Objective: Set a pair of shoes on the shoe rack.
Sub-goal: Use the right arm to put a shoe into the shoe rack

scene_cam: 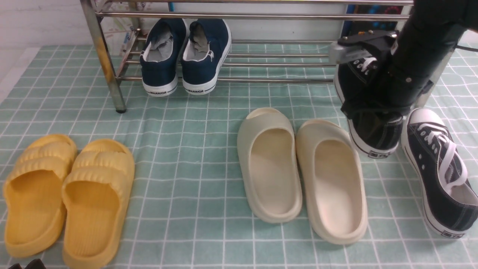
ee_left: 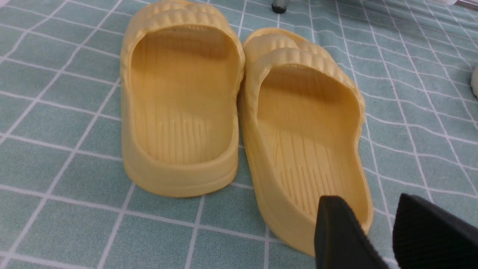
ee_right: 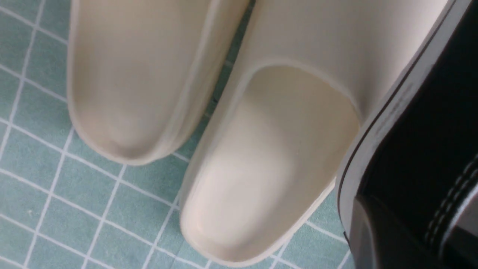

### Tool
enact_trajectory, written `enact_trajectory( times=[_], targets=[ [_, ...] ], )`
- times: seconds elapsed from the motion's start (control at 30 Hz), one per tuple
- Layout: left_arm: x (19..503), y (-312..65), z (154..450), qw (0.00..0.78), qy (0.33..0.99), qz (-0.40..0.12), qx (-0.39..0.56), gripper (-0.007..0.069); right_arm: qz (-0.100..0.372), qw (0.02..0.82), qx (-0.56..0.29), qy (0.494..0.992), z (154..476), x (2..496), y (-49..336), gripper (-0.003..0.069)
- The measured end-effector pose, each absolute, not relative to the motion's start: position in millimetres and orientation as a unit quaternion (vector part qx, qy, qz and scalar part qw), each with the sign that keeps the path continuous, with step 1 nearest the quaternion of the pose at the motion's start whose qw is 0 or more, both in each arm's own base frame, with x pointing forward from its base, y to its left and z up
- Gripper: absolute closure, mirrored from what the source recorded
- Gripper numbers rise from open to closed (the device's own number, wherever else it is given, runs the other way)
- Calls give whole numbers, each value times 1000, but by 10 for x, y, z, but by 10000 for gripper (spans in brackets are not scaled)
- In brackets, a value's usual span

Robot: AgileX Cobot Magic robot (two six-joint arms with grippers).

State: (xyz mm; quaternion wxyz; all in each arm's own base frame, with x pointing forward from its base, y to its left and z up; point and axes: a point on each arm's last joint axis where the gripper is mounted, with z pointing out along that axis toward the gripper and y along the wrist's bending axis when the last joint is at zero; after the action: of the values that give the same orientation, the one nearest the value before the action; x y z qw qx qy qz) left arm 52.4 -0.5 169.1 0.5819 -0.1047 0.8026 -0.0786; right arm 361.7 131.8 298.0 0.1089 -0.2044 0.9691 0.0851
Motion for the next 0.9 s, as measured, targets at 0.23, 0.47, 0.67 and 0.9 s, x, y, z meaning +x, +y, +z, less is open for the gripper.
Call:
enact_trajectory(
  times=[0.23, 0.47, 0.67, 0.9],
  targets=[
    [524, -5, 1691, 582, 803, -79, -105, 388, 93, 128, -191, 969, 2952, 3987, 1279, 633],
    [524, -5, 1691, 582, 803, -79, -105, 388, 114, 151, -205, 960, 2818, 4398, 1365, 633],
    [524, -5, 1691, 582, 803, -79, -105, 387, 120, 173, -214, 954, 2722, 4652, 1444, 633],
    [524, -5, 1691, 582, 803, -79, -105, 386, 114, 198, -239, 944, 2745, 4759, 1469, 633]
  ],
)
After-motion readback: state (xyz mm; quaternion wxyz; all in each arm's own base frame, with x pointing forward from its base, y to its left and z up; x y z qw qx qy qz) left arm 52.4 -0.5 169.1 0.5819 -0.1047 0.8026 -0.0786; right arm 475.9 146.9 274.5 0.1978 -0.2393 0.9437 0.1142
